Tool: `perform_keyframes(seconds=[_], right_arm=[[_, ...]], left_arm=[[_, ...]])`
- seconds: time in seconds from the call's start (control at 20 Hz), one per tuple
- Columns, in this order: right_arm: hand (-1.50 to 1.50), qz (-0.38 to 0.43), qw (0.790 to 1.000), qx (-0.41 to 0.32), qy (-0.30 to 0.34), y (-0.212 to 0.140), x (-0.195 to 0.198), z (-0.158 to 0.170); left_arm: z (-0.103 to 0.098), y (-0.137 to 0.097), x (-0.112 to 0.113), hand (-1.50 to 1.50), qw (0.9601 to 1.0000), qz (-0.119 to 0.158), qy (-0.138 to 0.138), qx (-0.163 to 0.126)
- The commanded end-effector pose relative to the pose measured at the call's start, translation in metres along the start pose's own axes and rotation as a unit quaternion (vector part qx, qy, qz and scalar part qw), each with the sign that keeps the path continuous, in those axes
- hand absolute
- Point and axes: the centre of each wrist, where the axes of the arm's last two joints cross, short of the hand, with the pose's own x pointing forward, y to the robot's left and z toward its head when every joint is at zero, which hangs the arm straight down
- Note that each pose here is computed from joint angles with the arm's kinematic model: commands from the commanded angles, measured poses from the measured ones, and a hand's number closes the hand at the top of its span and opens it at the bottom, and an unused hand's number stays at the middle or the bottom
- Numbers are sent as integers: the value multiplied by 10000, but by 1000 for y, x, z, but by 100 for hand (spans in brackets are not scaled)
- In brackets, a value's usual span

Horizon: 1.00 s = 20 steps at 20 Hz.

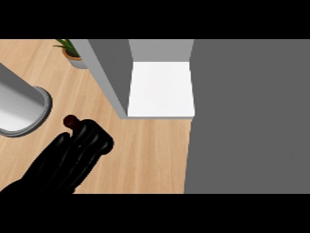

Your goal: Pick up the wine, place it into the cabinet and close the cabinet

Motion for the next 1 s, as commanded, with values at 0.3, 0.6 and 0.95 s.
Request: perform_keyframes(seconds=[0.3,0.6,0.95], right_arm=[[-150,-132,9997,-71,-189,5,28,4],[-150,-47,9999,-72,-85,7,27,11],[-150,-150,9999,-25,-31,2,11,-8]], left_arm=[[10,-44,37,-150,9995,-123,-249,115],[5,-36,31,-150,9988,-126,-249,409],[8,-17,13,-150,9967,-24,53,815]])
